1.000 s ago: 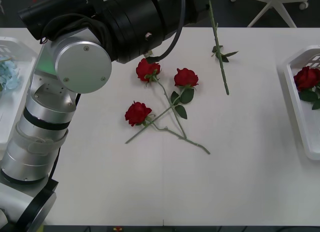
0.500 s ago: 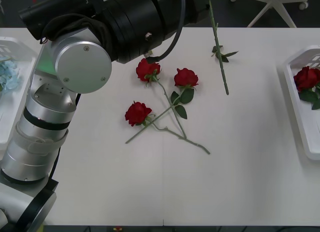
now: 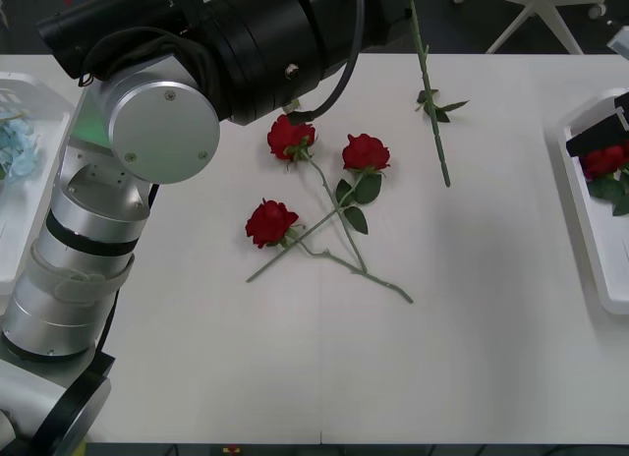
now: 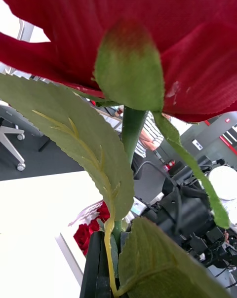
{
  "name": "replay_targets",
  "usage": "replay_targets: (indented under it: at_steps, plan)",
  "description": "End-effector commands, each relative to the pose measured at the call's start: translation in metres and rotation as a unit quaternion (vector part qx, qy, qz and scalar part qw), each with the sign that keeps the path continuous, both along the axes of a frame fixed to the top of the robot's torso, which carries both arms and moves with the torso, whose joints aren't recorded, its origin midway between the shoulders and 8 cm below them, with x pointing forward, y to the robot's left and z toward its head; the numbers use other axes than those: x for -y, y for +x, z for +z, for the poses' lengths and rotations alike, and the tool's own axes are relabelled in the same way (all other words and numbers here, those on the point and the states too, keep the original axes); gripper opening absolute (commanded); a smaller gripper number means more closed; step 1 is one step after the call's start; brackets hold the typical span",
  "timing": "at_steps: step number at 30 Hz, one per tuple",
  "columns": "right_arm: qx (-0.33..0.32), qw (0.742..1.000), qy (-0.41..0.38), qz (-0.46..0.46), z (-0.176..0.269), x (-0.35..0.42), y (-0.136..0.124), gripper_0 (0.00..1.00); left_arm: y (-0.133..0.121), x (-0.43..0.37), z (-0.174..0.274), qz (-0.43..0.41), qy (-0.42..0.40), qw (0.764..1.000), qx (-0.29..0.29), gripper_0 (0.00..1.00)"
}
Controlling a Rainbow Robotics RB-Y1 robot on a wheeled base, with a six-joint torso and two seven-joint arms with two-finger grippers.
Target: Place the red flowers into the right box and the blue flowers into the left box. If a person shows an open palm, hand one flower to the person first, then continue sorting.
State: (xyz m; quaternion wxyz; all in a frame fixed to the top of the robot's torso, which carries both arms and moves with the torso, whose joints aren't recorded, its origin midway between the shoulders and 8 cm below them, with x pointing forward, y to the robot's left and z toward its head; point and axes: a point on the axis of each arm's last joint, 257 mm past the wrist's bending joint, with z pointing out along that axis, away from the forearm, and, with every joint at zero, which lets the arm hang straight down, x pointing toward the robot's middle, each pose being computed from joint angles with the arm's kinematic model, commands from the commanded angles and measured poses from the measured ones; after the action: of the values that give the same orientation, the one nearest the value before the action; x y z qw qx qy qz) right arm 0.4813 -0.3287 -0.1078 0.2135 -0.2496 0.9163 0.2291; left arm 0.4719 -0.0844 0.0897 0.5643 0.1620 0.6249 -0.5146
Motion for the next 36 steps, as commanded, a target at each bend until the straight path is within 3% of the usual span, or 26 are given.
replay_targets:
  at_steps: [1, 9, 17, 36]
  plan:
    - [0.045, 0.996, 0.019, 0.071, 0.056, -0.022, -0.015, 1.0, -0.009, -0.001, 0.018, -0.006, -0.034, 0.999, -0.003, 0.0]
    - [0.063, 0.978, 0.104, 0.169, 0.078, -0.099, -0.052, 1.0, -0.009, -0.001, 0.018, -0.006, -0.034, 0.999, -0.003, 0.0]
    - [0.107, 0.96, 0.158, 0.206, 0.079, -0.16, -0.073, 1.0, -0.009, -0.001, 0.018, -0.006, -0.034, 0.999, -0.003, 0.0]
    - [0.142, 0.949, 0.183, 0.212, 0.046, -0.248, -0.069, 1.0, -0.009, -0.001, 0.018, -0.006, -0.034, 0.999, -0.003, 0.0]
